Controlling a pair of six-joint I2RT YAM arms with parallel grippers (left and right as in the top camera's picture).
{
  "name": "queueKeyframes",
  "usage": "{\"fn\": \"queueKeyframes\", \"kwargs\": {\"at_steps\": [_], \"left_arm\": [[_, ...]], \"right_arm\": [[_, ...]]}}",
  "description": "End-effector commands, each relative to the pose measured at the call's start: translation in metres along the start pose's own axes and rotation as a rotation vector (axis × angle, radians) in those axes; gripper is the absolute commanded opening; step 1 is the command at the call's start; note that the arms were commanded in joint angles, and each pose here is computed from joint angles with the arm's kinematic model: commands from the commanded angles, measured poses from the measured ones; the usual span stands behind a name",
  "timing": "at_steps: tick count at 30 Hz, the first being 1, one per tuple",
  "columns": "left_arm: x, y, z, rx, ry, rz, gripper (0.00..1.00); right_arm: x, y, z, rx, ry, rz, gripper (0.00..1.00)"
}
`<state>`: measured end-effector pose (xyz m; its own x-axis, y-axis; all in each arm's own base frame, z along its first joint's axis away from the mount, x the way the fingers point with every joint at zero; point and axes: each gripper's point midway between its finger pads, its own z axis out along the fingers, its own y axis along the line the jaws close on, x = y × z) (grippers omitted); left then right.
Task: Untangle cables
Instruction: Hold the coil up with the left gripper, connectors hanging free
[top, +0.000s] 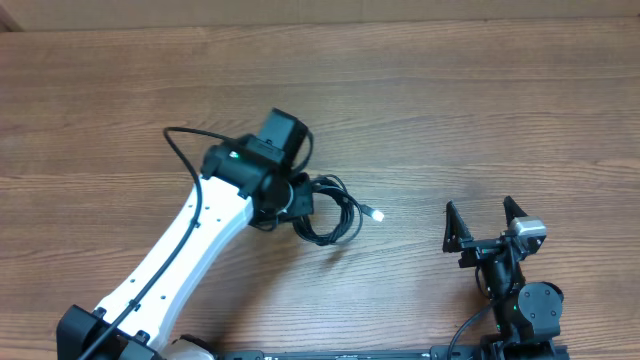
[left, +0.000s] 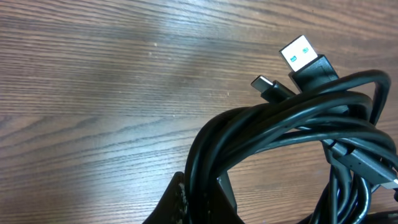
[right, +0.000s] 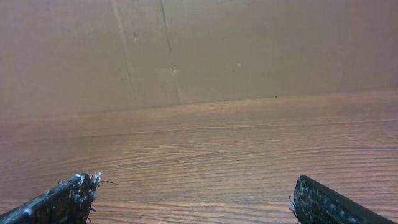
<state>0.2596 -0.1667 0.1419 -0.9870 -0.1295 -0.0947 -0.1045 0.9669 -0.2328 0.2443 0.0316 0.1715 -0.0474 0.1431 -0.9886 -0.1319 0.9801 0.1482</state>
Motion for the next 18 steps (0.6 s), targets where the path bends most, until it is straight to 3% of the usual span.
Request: {"fn": "queueKeyframes", "kwargs": {"at_steps": [1,12,18], "left_arm": [[-0.002,0.003,-0.008,-0.052,-0.061,-0.039,0.04],[-0.001,0.013,-0.009,-0.108,-0.072,-0.081,0.04],[-0.002,0.016,-0.009,-0.122,-0.072,0.009,0.04]], "right_arm": [[0.002,-0.001,0.000,0.006,-0.002,-0.004,1.00],[0.002,-0.001,0.000,0.006,-0.002,-0.004,1.00],[0.003,0.005,0.000,-0.032,0.004,0.056,1.00]]}}
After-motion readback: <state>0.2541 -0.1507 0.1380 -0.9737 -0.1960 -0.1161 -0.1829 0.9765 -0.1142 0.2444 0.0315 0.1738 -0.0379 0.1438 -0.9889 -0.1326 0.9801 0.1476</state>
